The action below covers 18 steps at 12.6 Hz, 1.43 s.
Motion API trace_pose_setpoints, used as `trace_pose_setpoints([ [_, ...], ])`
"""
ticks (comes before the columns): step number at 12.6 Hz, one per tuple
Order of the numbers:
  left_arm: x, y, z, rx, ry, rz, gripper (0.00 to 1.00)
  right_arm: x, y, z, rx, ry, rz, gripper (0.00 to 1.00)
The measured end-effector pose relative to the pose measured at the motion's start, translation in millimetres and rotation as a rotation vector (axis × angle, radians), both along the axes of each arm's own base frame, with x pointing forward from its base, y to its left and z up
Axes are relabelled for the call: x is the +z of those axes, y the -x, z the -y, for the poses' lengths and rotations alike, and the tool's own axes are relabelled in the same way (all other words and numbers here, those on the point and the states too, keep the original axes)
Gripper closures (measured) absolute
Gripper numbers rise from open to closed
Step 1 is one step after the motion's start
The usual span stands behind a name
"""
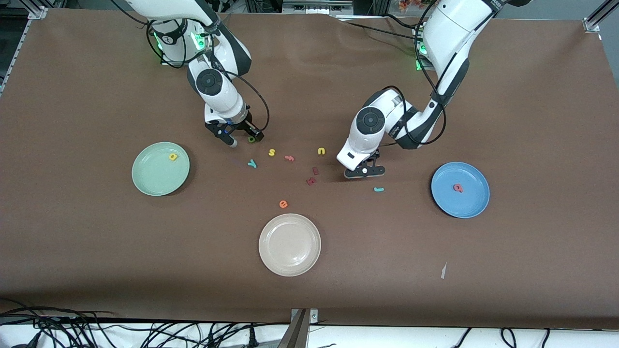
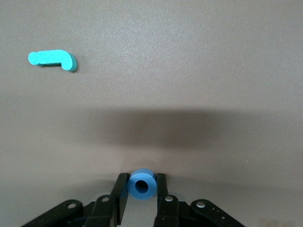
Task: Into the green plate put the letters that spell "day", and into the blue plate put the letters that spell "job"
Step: 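Put the blue o on the blue plate, green 9 on the green plate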
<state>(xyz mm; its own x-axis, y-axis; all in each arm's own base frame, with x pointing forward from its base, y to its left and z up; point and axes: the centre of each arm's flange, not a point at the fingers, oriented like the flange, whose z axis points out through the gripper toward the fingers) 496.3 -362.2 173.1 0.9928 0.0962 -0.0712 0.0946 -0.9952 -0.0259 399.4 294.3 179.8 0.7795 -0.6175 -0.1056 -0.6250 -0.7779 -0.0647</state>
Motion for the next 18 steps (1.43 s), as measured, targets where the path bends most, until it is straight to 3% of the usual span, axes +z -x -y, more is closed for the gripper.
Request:
trace_pose_setpoints([
  [4,15.1,-26.9,-21.5,-0.013,-0.051,-0.023,0.71,-4.0,-6.9,11.1,0.003,0.018,0.01,0.32],
  [8,59.9,-78.5,-108.7,-0.157,-0.092,-0.095,0.71,-9.2,-4.5,10.2,0.008,0.021,0.002,0.36],
  [10,69.8,-99.5,-169.4,-0.234,-0.077,-0.12,0.71,-8.8,-4.5,9.9,0.009,0.021,0.003,0.42],
  [12,71.7,-112.9,-220.6,-0.304,-0.054,-0.133,0.71,-6.0,-4.9,8.1,0.013,0.019,0.009,0.67],
  [16,62.9,-119.5,-298.0,-0.472,-0.051,-0.17,0.71,-1.7,-6.1,5.4,0.027,0.028,0.002,0.69],
  [18,59.8,-120.1,-317.7,-0.489,-0.055,-0.179,0.54,16.3,-16.8,2.6,0.061,0.065,-0.039,0.69],
])
